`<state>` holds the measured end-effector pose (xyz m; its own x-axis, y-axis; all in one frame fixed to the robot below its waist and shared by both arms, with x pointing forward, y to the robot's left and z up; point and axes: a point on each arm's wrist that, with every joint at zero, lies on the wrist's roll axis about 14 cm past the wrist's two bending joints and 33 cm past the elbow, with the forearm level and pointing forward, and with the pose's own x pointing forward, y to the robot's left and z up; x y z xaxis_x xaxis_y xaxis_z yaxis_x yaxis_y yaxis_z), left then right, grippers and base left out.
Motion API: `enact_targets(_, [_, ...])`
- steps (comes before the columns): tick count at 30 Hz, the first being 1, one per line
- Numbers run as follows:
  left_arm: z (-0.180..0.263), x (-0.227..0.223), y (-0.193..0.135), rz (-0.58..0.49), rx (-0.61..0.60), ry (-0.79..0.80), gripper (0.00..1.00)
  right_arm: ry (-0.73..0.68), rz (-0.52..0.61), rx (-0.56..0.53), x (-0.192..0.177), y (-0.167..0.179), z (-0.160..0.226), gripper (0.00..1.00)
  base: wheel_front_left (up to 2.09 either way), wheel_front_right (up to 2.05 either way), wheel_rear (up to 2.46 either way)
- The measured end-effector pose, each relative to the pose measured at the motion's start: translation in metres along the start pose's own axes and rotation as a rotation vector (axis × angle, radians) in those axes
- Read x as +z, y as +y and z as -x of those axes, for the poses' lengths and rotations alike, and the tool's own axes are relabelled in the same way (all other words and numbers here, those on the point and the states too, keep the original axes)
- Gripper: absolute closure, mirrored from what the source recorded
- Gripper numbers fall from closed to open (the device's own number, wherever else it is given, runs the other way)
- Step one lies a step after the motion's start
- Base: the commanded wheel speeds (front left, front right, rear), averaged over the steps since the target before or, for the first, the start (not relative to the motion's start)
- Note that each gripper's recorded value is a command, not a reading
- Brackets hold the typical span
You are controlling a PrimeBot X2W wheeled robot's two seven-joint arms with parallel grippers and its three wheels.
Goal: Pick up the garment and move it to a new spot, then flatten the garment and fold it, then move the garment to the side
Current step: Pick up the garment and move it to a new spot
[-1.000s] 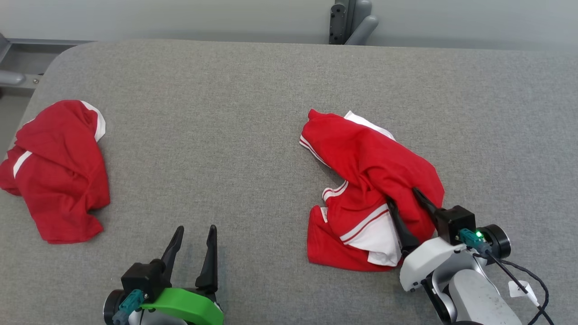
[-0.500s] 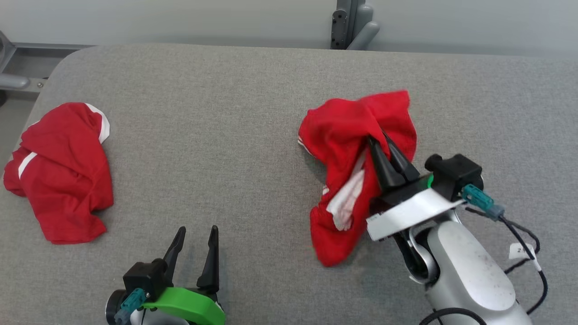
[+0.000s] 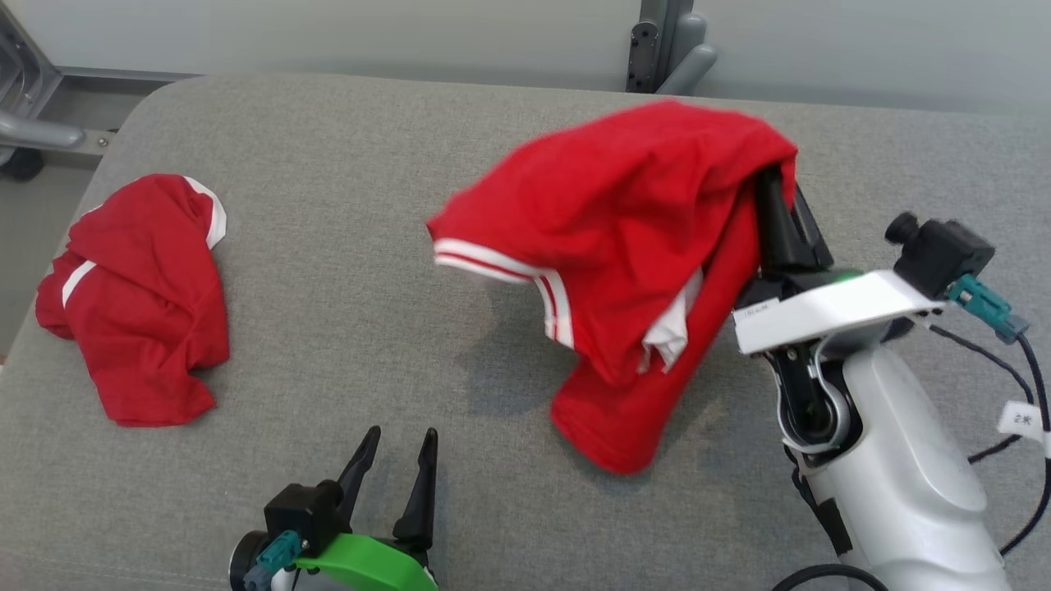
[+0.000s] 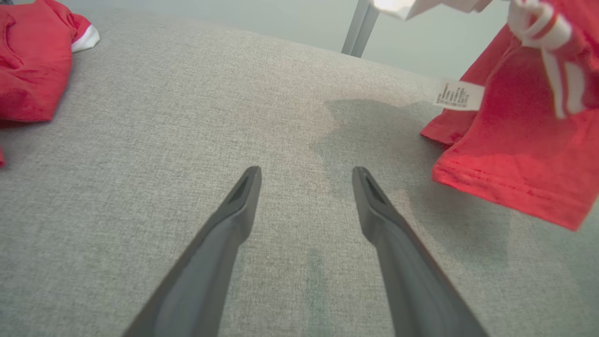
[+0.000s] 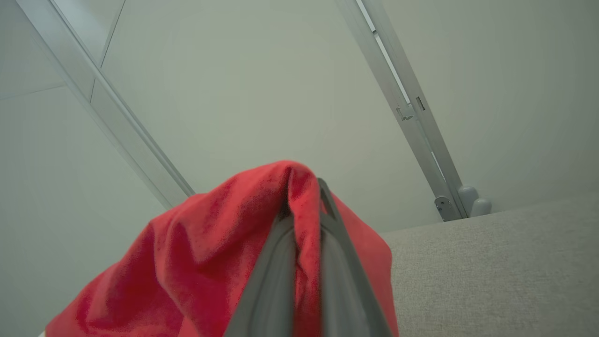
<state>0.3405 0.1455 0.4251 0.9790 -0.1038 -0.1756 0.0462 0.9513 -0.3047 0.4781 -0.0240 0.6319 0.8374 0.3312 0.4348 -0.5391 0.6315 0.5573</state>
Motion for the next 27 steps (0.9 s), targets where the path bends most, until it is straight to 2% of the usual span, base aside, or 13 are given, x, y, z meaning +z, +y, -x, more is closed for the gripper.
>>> enact_targets(3, [0.0,-0.004,0.002,0.008,0.009,0.014,0.0,0.144,0.12,-0.17,-0.038,-0.062,0.031,1.0,0.0,0.0,0.0])
enact_targets(4, [0.0,-0.007,0.002,0.008,0.009,0.022,0.0,0.202,0.175,-0.218,-0.048,-0.083,0.045,0.8,0.0,0.0,0.0])
enact_targets(5, [0.0,-0.01,0.002,0.008,0.008,0.031,0.0,0.25,0.211,-0.28,-0.055,-0.106,0.061,0.31,0.0,0.0,0.0])
enact_targets(6, [0.0,-0.012,0.001,0.008,0.006,0.04,0.0,0.284,0.242,-0.337,-0.057,-0.126,0.076,0.0,0.0,0.0,0.0])
enact_targets(7, [-0.001,-0.014,0.0,0.008,0.001,0.045,0.0,0.325,0.292,-0.366,-0.06,-0.141,0.088,0.0,0.0,0.0,0.0])
enact_targets(9, [-0.002,-0.015,-0.002,0.008,-0.007,0.05,0.0,0.338,0.305,-0.435,-0.057,-0.16,0.104,0.0,0.0,0.0,0.0])
enact_targets(13, [-0.006,-0.015,-0.008,0.005,-0.027,0.051,0.0,0.334,0.359,-0.437,-0.049,-0.161,0.11,0.0,0.0,0.0,0.0])
enact_targets(16, [-0.008,-0.012,-0.012,0.001,-0.042,0.042,0.0,0.313,0.393,-0.381,-0.042,-0.145,0.105,0.0,0.0,0.0,0.0])
enact_targets(21, [-0.008,-0.007,-0.018,-0.003,-0.062,0.024,0.0,0.282,0.403,-0.206,-0.045,-0.089,0.089,0.0,0.0,0.0,0.0])
enact_targets(24, [-0.008,-0.005,-0.02,-0.002,-0.066,0.019,0.0,0.325,0.398,-0.102,-0.064,-0.059,0.091,0.0,0.0,0.0,0.0])
enact_targets(27, [-0.006,-0.007,-0.018,0.004,-0.058,0.024,0.0,0.393,0.394,-0.035,-0.087,-0.044,0.1,0.0,0.0,0.0,0.0])
